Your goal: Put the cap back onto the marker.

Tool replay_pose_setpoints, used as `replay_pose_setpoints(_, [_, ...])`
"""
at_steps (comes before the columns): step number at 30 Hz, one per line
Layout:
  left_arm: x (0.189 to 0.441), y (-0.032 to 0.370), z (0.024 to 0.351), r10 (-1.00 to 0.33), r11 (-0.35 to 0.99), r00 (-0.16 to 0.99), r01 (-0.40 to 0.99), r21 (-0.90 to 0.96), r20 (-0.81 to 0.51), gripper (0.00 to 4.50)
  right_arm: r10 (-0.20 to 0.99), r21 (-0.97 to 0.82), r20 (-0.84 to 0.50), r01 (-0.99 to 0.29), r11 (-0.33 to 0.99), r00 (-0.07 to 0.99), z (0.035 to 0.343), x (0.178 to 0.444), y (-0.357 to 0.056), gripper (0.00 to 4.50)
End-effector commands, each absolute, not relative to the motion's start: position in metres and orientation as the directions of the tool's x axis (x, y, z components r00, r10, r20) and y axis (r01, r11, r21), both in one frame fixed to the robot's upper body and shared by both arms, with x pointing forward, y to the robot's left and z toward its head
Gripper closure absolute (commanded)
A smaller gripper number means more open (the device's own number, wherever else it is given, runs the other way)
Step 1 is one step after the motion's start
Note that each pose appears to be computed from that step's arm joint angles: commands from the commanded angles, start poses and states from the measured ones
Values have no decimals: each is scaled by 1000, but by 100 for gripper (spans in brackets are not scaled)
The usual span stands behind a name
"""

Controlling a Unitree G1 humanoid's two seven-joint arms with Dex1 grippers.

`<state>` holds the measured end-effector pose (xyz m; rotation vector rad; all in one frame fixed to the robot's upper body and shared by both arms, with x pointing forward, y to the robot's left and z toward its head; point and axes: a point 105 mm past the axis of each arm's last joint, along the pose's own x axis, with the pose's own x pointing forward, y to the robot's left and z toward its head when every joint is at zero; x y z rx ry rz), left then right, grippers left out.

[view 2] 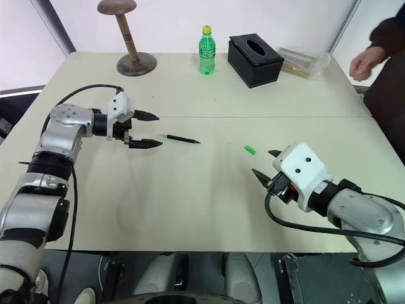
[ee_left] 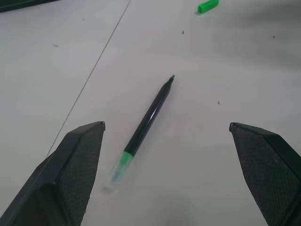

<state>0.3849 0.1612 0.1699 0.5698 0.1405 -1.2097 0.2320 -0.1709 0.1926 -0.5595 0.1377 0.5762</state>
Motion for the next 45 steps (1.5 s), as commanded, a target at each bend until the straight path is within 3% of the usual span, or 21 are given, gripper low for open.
replay_pose_setpoints(1, [383,163,175,-841,217,370,899,379,-394,6,486,-492,-264,-550,675,833,197,232,-168,167])
replay_pose_setpoints(4, [387,157,181,-853,247,383,894,374,-354,6,489,-493,-261,-550,674,832,199,232,-168,167])
replay_pose_setpoints(21, [390,145,177,-839,169,365,880,444,-403,6,467,-488,-265,-534,690,844,194,231,-170,167])
replay_pose_setpoints(29, [409,130,183,-825,182,430,817,547,-366,6,462,-489,-244,-519,701,853,192,236,-167,167])
replay_pose_setpoints(33, [413,109,180,-853,171,374,859,482,-364,6,451,-491,-222,-499,714,864,191,238,-165,167])
replay_pose_setpoints(38, [419,95,176,-847,193,382,869,455,-371,6,425,-502,-201,-466,729,882,190,238,-165,167])
replay_pose_setpoints(45, [420,82,155,-800,175,373,894,412,-470,6,388,-497,-174,-421,758,905,187,233,-166,167])
